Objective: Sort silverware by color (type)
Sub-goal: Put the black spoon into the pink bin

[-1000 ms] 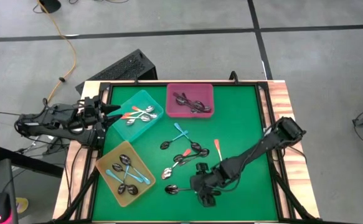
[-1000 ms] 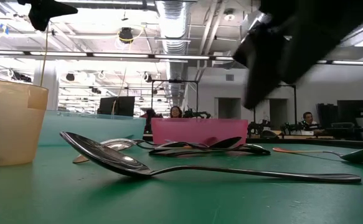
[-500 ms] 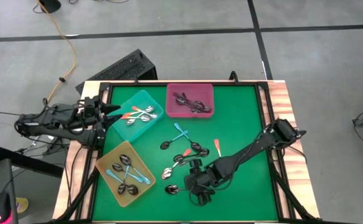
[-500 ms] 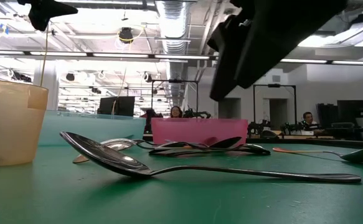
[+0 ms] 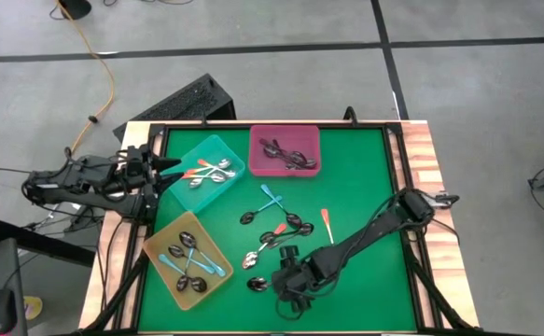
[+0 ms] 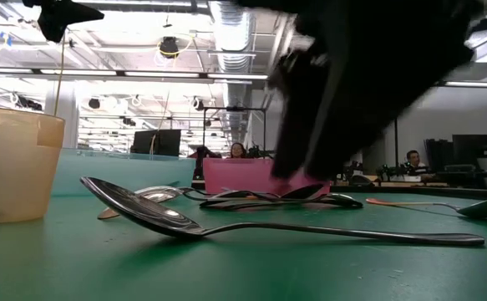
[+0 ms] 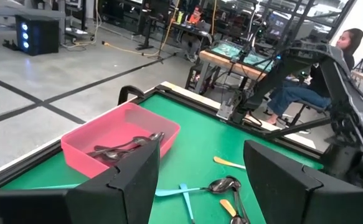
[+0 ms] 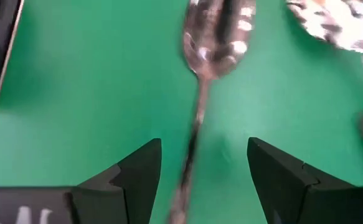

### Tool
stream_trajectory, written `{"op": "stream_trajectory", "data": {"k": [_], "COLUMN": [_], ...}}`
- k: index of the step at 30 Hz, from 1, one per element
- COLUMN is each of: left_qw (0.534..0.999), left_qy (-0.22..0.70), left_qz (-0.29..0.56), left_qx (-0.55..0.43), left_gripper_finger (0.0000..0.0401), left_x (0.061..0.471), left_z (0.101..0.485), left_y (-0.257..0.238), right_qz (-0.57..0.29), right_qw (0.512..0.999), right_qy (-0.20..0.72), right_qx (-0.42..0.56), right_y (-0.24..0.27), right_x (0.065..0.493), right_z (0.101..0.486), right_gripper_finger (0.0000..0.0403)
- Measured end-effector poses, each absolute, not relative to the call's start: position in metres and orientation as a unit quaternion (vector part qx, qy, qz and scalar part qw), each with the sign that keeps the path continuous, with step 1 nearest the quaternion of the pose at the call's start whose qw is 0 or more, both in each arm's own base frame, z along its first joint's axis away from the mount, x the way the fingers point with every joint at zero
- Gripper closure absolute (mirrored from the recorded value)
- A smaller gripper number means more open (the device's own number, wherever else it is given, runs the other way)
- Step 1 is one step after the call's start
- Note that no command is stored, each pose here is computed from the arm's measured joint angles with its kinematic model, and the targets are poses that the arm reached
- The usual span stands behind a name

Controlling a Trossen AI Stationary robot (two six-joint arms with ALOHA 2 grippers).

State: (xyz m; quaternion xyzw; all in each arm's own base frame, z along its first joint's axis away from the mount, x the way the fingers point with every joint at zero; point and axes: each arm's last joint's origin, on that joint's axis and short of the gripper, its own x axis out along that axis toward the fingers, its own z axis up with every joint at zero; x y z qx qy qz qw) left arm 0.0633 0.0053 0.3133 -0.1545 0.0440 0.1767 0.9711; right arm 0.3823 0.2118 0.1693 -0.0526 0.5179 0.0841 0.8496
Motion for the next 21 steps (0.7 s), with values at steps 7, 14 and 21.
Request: {"op": "stream_trajectory", "data": {"k": [7,14,21], "left_qw": [0.971,0.970,0.969], "left_qy": [0.049,0.059,0.057], "left_qz": [0.178,0.180,0.189], "left_qx": [-0.153,-0.150,-0.149], "left_gripper_finger": [0.0182,0.0182,0.0182], "left_x": [0.063,0.063,0.063], "left_z": [0.312,0.310,0.310], "left_y": [0.005,0.005,0.006], "right_qz": [0.083,0.073,0.070], "right_qw": [0.831,0.812,0.803], "right_qy": [0.547,0.580,0.592], "right_qx": [-0.049,-0.002,0.001], "right_y": [0.210,0.202,0.194], "right_x": [0.390,0.389,0.390], "right_z": [0.162,0.160,0.159], "right_gripper_finger": [0.0155,0.0172,0.0269]}}
